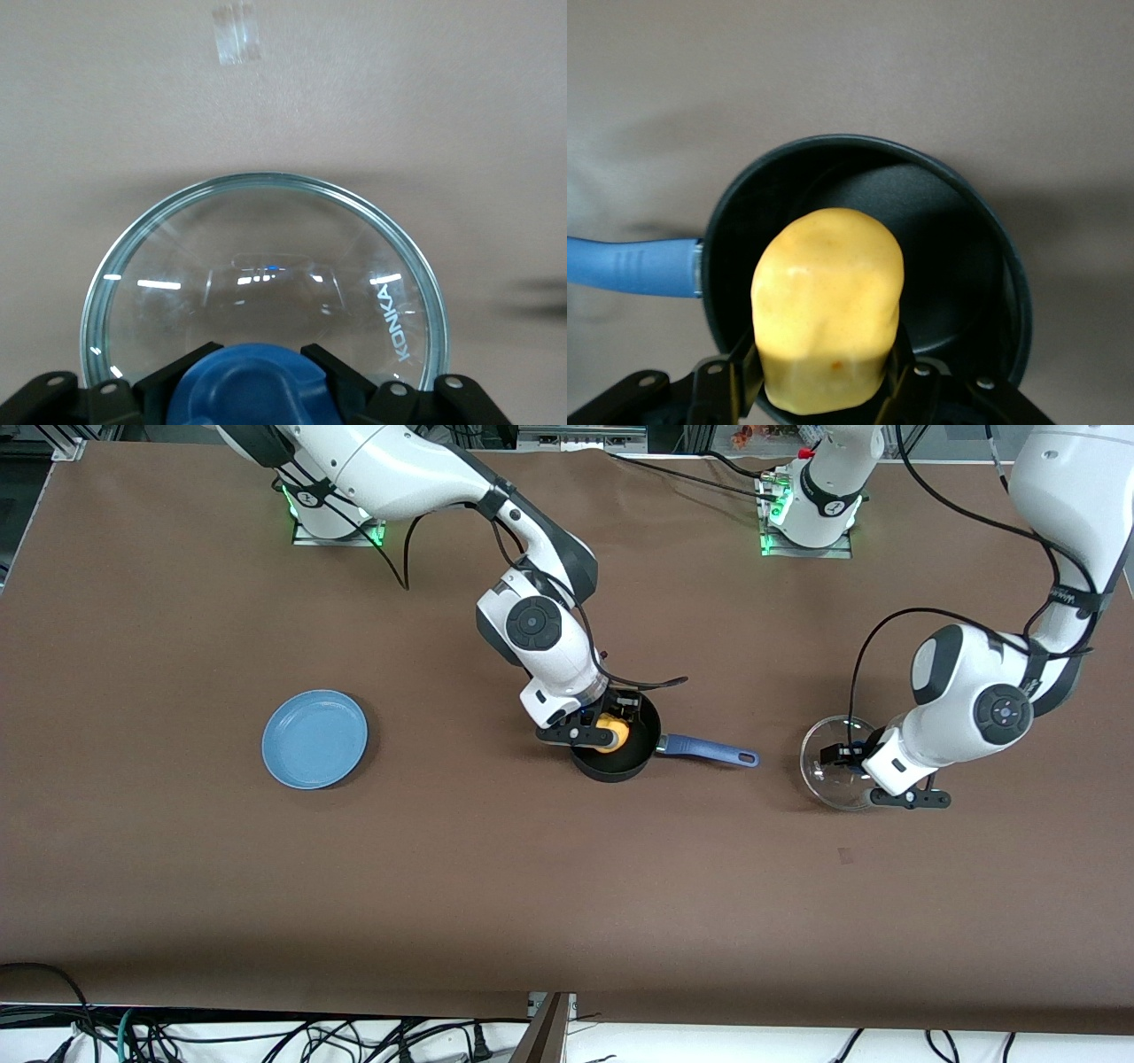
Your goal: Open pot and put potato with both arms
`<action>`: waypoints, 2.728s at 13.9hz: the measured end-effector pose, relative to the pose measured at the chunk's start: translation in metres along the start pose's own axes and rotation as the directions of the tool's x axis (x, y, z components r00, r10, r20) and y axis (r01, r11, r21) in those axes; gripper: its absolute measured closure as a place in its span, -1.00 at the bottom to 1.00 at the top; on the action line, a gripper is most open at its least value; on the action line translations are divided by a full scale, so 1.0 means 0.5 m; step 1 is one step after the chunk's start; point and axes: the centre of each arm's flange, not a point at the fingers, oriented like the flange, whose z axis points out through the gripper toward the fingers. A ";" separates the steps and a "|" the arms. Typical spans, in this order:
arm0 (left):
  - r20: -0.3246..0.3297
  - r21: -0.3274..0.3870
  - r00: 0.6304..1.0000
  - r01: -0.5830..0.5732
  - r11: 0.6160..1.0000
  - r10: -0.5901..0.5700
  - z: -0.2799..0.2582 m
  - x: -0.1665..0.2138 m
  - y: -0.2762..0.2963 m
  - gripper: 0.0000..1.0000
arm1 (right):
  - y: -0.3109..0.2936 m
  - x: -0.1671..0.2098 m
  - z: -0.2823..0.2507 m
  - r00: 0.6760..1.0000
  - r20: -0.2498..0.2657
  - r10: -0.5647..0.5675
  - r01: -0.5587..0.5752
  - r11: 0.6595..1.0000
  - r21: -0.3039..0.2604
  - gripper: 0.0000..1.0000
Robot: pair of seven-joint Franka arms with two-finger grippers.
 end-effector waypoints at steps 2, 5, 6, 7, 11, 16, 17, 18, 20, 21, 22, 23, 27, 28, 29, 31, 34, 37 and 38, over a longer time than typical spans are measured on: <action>0.006 0.006 1.000 -0.021 1.000 0.021 0.039 0.002 0.000 0.11 | 0.007 -0.001 0.017 1.000 0.008 0.003 -0.003 1.000 -0.008 -0.17; 0.009 -0.001 1.000 -0.024 1.000 0.024 0.080 0.004 -0.008 0.11 | 0.010 0.000 0.027 1.000 0.011 0.005 -0.005 1.000 -0.012 -0.40; 0.007 -0.002 1.000 -0.023 1.000 0.023 0.080 0.005 -0.009 0.11 | 0.009 0.000 0.026 1.000 0.010 0.005 -0.005 1.000 -0.010 -0.56; 0.005 -0.002 1.000 -0.022 1.000 0.022 0.080 0.006 -0.010 0.02 | 0.006 0.001 0.023 1.000 0.008 0.004 -0.004 1.000 -0.006 -0.78; -0.011 -0.001 1.000 -0.016 1.000 0.016 0.068 0.014 -0.019 -0.75 | -0.006 0.015 -0.019 1.000 0.013 0.000 0.000 1.000 -0.022 -1.00; -0.098 0.039 0.995 -0.024 0.999 0.028 -0.053 0.038 -0.007 -1.00 | 0.043 0.117 -0.161 0.995 0.076 -0.058 0.067 0.991 -0.115 -1.00; -0.107 0.061 0.993 -0.035 0.998 0.041 -0.109 0.040 0.010 -1.00 | 0.066 0.148 -0.194 0.994 0.081 -0.077 0.087 0.989 -0.121 -1.00; -0.109 0.087 0.992 -0.048 0.995 0.057 -0.173 0.039 0.035 -1.00 | 0.092 0.177 -0.225 0.993 0.085 -0.086 0.096 0.987 -0.128 -1.00; -0.109 0.144 0.990 -0.070 0.987 0.086 -0.327 0.027 0.096 -1.00 | 0.161 0.239 -0.299 0.991 0.088 -0.099 0.112 0.981 -0.159 -1.00; -0.102 0.169 0.990 -0.079 0.983 0.097 -0.404 0.014 0.128 -1.00 | 0.203 0.268 -0.337 0.989 0.098 -0.114 0.130 0.975 -0.180 -1.00; -0.090 0.188 0.990 -0.086 0.978 0.104 -0.476 -0.004 0.158 -1.00 | 0.245 0.294 -0.374 0.986 0.111 -0.120 0.141 0.970 -0.200 -1.00; -0.079 0.201 0.991 -0.092 0.975 0.109 -0.533 -0.021 0.181 -1.00 | 0.288 0.318 -0.409 0.986 0.118 -0.120 0.144 0.964 -0.224 -1.00; -0.099 0.198 0.990 -0.082 0.977 0.103 -0.659 -0.060 0.212 -1.00 | 0.453 0.398 -0.525 0.970 0.142 -0.197 0.234 0.918 -0.319 -1.00; -0.106 0.185 0.990 -0.072 0.980 0.093 -0.675 -0.069 0.213 -1.00 | 0.495 0.411 -0.554 0.964 0.160 -0.211 0.254 0.909 -0.331 -1.00; -0.111 0.178 0.991 -0.055 0.982 0.076 -0.686 -0.076 0.209 -1.00 | 0.539 0.424 -0.591 0.959 0.171 -0.225 0.271 0.902 -0.336 -1.00; -0.106 0.169 0.992 -0.045 0.985 0.063 -0.706 -0.092 0.194 -1.00 | 0.633 0.445 -0.681 0.951 0.172 -0.258 0.303 0.892 -0.335 -1.00; -0.108 0.089 0.994 -0.008 0.996 0.018 -0.739 -0.123 0.157 -1.00 | 0.735 0.425 -0.810 0.955 0.151 -0.257 0.295 0.888 -0.352 -1.00; -0.096 0.080 0.995 0.023 0.997 -0.015 -0.731 -0.136 0.120 -1.00 | 0.741 0.357 -0.903 0.960 0.120 -0.252 0.279 0.886 -0.371 -1.00; -0.094 0.080 0.995 0.029 0.996 -0.021 -0.723 -0.136 0.114 -1.00 | 0.734 0.330 -0.923 0.960 0.115 -0.257 0.282 0.883 -0.376 -1.00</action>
